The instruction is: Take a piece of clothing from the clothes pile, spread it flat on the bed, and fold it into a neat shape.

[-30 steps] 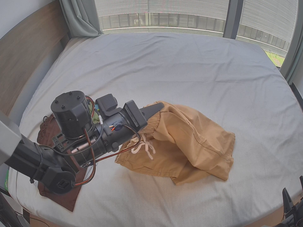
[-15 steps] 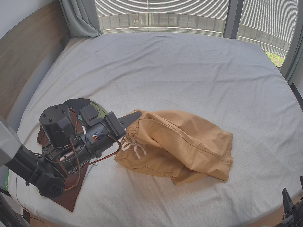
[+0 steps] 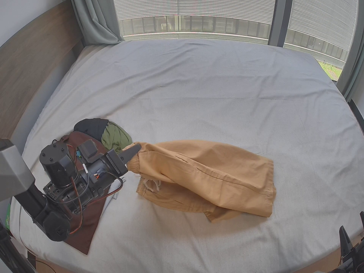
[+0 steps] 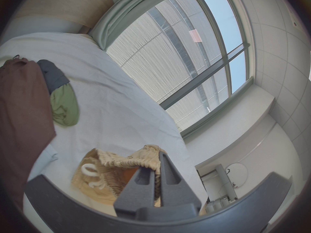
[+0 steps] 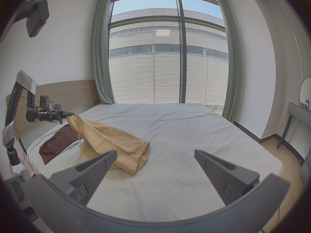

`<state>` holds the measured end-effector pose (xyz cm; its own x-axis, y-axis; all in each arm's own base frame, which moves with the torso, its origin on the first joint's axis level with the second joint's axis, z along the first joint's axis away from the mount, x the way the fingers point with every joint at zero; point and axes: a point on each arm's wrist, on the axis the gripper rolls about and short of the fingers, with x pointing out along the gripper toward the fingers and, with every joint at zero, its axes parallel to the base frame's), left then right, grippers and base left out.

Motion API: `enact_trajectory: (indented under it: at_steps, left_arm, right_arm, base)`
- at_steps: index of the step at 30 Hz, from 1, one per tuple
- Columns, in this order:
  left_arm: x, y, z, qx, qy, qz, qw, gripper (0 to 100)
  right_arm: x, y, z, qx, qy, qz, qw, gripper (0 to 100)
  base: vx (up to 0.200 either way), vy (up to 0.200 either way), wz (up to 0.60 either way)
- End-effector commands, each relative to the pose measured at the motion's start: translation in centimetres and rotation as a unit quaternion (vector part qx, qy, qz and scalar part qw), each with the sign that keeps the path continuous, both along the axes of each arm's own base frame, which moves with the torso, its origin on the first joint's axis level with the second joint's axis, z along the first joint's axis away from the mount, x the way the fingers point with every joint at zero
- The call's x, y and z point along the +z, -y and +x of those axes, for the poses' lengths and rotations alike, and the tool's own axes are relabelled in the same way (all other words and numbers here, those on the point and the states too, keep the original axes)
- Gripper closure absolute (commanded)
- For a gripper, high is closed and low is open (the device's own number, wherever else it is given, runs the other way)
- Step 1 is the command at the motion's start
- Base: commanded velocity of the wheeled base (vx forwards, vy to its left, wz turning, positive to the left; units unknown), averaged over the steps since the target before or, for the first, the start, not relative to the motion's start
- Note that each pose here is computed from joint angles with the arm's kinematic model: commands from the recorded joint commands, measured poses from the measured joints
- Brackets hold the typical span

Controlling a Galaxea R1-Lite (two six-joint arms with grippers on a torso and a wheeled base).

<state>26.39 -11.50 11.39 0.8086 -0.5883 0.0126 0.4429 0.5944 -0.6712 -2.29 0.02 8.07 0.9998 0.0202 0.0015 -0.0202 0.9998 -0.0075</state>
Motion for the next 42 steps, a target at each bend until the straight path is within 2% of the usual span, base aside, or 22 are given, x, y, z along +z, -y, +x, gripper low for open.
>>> enact_trajectory:
  at_steps: [1,13,19,27,37,39,42]
  left_arm:
    - [-3.4,-1.7,1.0,0.032,-0.049,0.028,0.9979,100]
    - [-4.0,-2.1,2.3,0.037,-0.051,0.027,0.9976,100]
    - [-5.4,-2.8,2.8,0.049,-0.062,0.05,0.9957,100]
    - [-7.0,-2.7,3.3,0.051,-0.078,0.065,0.9935,100]
    - [-6.6,-2.6,3.5,0.052,-0.068,0.064,0.9942,100]
    - [-6.6,-2.6,3.5,0.052,-0.068,0.064,0.9943,100]
    - [-6.6,-2.6,3.5,0.051,-0.068,0.064,0.9943,100]
  right_arm:
    - [-0.5,0.0,0.0,0.001,-0.002,0.0,1.0,0]
    - [-0.5,0.0,0.0,0.002,-0.002,-0.003,1.0,0]
    - [-0.5,0.0,0.0,0.001,-0.001,-0.002,1.0,0]
    - [-0.5,0.0,0.0,0.001,-0.001,-0.003,1.0,0]
    - [-0.5,0.0,0.0,0.009,0.0,-0.009,0.9999,0]
    - [-0.1,0.0,0.0,0.01,0.014,-0.01,0.9998,0]
    - [3.7,0.0,-0.6,0.012,0.101,-0.013,0.9947,0]
  base:
    - [0.0,0.0,0.0]
    - [0.0,0.0,0.0]
    - [0.0,0.0,0.0]
    - [0.0,0.0,0.0]
    - [0.0,0.0,0.0]
    - [0.0,0.0,0.0]
    - [0.0,0.0,0.0]
